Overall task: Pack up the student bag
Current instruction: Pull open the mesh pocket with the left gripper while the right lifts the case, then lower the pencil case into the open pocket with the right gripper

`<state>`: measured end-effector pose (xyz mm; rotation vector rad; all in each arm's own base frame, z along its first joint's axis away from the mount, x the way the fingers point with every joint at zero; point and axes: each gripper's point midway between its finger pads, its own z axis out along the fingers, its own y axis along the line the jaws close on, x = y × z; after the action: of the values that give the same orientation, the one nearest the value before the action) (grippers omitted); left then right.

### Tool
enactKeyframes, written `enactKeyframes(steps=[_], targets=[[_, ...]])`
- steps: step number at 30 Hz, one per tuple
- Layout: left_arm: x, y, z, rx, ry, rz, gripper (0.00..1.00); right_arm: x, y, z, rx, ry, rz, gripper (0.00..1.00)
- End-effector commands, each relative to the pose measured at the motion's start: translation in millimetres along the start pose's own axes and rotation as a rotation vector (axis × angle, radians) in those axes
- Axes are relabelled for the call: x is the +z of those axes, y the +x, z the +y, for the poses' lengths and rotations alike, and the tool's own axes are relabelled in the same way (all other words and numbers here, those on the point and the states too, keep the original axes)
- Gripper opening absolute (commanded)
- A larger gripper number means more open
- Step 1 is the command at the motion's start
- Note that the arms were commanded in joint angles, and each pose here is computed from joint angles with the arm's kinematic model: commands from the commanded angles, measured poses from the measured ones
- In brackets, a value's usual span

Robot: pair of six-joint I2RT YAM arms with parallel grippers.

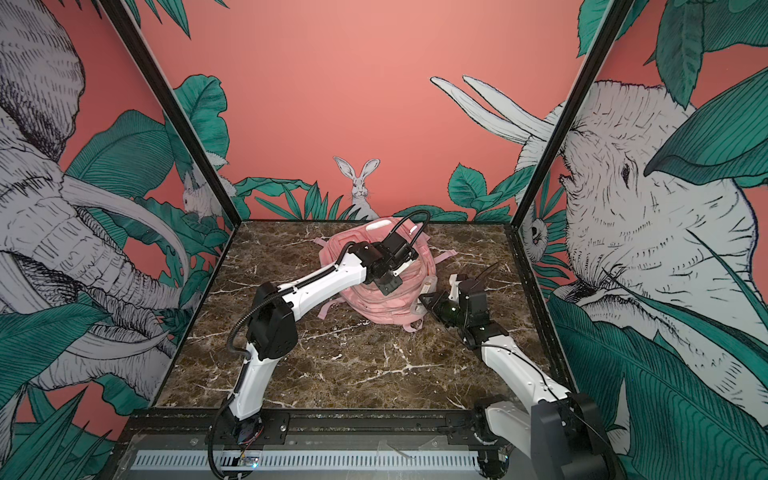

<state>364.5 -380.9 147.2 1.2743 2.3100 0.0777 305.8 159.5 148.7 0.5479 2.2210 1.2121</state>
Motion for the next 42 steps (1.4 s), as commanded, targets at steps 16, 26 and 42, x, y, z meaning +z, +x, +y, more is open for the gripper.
enactKeyframes(steps=[16, 26, 42], targets=[[-95, -55, 31, -0.393, 0.45, -0.306, 0.0, 66, -38, 90, 0.033, -0.214, -0.046, 0.07], [-101, -56, 28, -0.393, 0.475, -0.322, 0.0, 107, -46, 64, 0.197, -0.182, -0.062, 0.06], [-96, -51, 28, -0.402, 0.46, -0.308, 0.0, 164, -46, 61, 0.302, -0.161, -0.07, 0.4]])
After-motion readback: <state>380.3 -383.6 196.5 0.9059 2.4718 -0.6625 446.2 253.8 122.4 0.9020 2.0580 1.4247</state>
